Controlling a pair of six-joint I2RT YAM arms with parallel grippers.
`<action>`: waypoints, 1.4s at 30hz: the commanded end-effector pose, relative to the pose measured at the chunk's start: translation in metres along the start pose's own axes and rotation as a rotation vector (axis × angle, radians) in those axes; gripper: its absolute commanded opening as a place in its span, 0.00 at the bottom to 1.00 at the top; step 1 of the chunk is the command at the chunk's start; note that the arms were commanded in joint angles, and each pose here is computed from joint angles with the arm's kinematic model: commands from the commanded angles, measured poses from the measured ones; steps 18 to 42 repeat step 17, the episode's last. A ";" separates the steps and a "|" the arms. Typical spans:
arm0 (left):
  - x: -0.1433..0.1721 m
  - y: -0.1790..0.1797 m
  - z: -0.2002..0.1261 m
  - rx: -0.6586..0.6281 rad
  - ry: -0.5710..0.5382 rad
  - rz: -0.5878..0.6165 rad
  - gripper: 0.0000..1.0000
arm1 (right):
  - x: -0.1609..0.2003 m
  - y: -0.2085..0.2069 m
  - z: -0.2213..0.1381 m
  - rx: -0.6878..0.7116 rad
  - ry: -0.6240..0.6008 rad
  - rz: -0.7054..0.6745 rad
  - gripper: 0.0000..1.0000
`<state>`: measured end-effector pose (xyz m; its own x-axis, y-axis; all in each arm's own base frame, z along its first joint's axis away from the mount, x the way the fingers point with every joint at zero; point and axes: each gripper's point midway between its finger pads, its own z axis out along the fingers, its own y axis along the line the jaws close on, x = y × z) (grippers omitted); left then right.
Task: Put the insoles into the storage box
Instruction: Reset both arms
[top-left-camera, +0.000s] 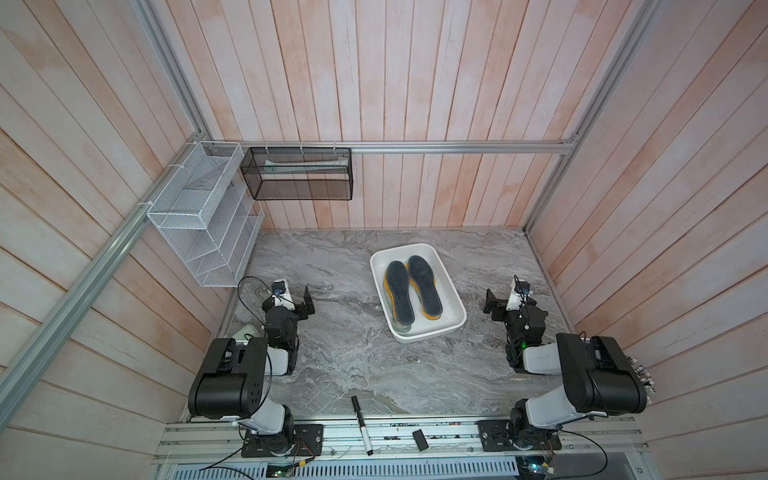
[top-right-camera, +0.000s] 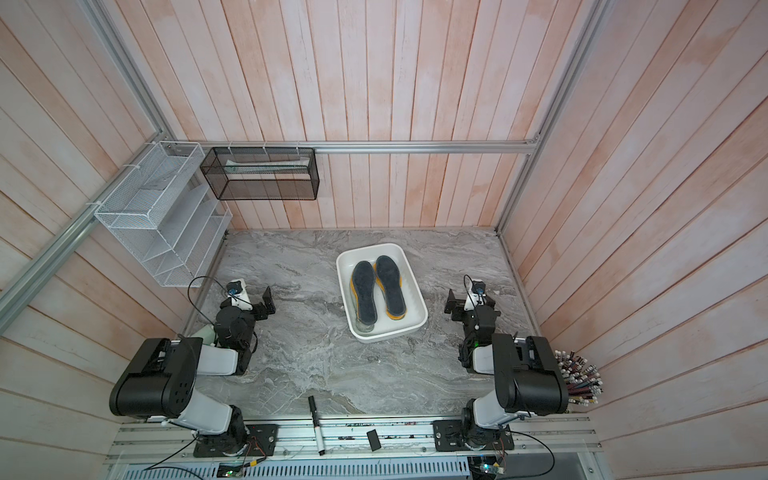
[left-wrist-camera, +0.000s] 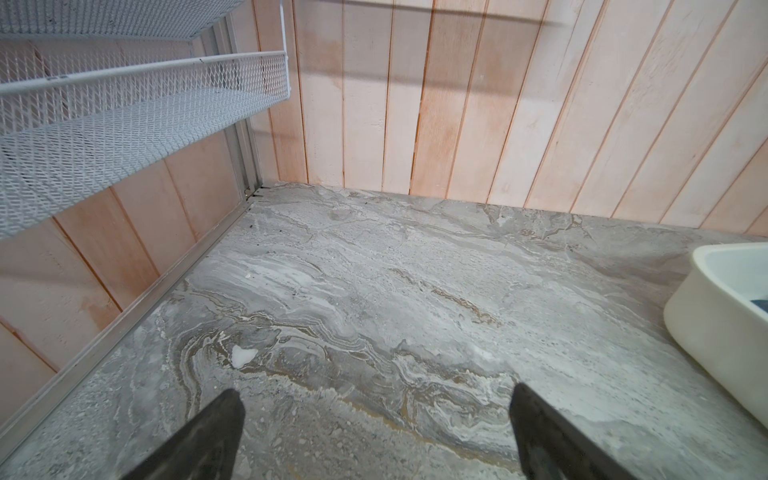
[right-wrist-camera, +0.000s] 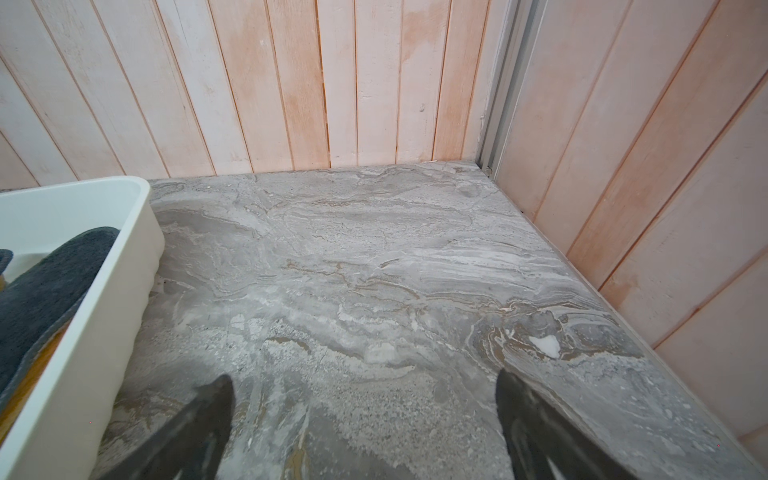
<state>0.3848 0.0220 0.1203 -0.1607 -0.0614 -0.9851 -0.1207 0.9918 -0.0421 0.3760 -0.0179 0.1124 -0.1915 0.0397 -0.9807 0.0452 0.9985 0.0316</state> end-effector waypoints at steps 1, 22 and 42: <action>-0.008 -0.002 0.000 0.013 -0.029 0.013 1.00 | -0.012 0.000 0.001 0.009 -0.041 -0.007 0.99; -0.008 -0.002 0.000 0.013 -0.029 0.012 1.00 | -0.011 0.000 0.001 0.009 -0.037 -0.007 0.99; -0.008 -0.002 0.000 0.013 -0.029 0.012 1.00 | -0.011 0.000 0.001 0.009 -0.037 -0.007 0.99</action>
